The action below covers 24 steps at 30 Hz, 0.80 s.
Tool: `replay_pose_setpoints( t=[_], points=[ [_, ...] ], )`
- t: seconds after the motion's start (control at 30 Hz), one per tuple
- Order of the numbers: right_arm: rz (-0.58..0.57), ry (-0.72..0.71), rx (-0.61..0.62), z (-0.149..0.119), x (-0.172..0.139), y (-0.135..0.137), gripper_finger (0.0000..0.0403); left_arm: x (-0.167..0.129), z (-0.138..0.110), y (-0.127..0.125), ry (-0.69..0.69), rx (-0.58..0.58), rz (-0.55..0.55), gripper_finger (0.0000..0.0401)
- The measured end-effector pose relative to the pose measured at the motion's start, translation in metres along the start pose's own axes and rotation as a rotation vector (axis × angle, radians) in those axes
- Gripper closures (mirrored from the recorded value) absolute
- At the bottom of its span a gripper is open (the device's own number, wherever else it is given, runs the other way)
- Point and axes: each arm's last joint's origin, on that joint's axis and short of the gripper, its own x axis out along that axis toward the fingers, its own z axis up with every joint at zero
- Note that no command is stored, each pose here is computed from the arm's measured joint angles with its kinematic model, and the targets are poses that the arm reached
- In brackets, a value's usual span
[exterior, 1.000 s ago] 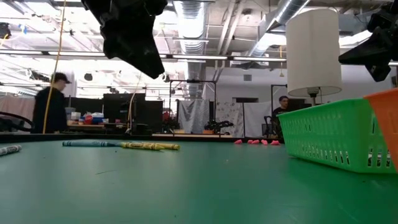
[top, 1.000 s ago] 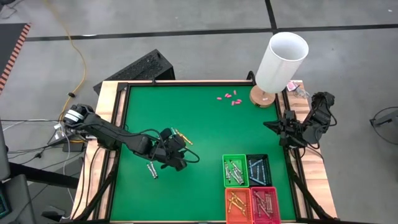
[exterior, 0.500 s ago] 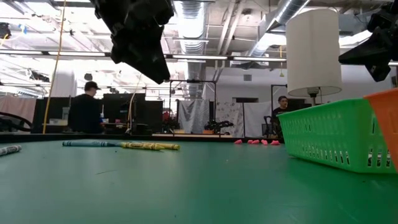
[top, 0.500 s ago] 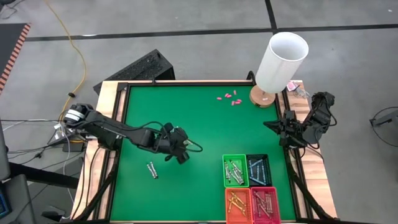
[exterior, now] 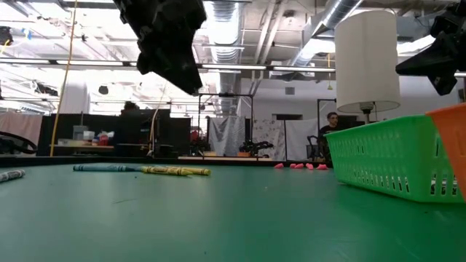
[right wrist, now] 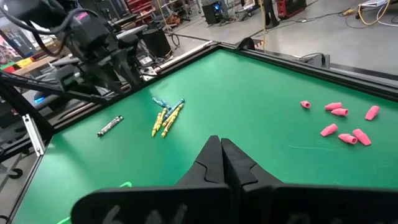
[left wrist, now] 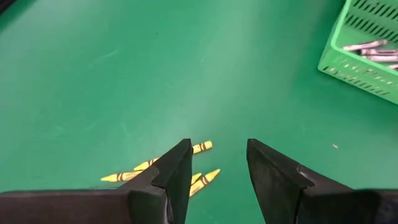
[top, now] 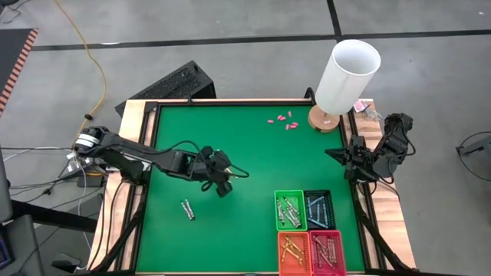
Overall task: Sort crayons
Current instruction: Put the black crayon into the green bin
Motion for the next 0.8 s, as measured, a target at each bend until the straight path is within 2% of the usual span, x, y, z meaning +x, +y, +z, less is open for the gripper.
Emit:
replay_pose_setpoints(
  t=[0.27,0.47,0.6,0.8],
  points=[
    [-0.002,-0.002,0.000,0.000,0.000,0.000,0.0403,-0.024,-0.004,-0.006,-0.025,0.054,-0.013,0.0260],
    [-0.003,-0.003,0.001,0.000,0.000,0.000,0.0403,-0.027,-0.017,-0.006,0.034,0.069,0.041,0.0260],
    [-0.005,-0.006,0.002,0.000,0.000,0.000,0.0403,-0.019,-0.036,0.002,0.088,0.056,0.049,0.0260],
    [-0.004,-0.006,0.004,0.000,0.000,0.000,0.0403,-0.012,-0.068,0.025,0.162,-0.041,0.059,0.0260]
  ],
)
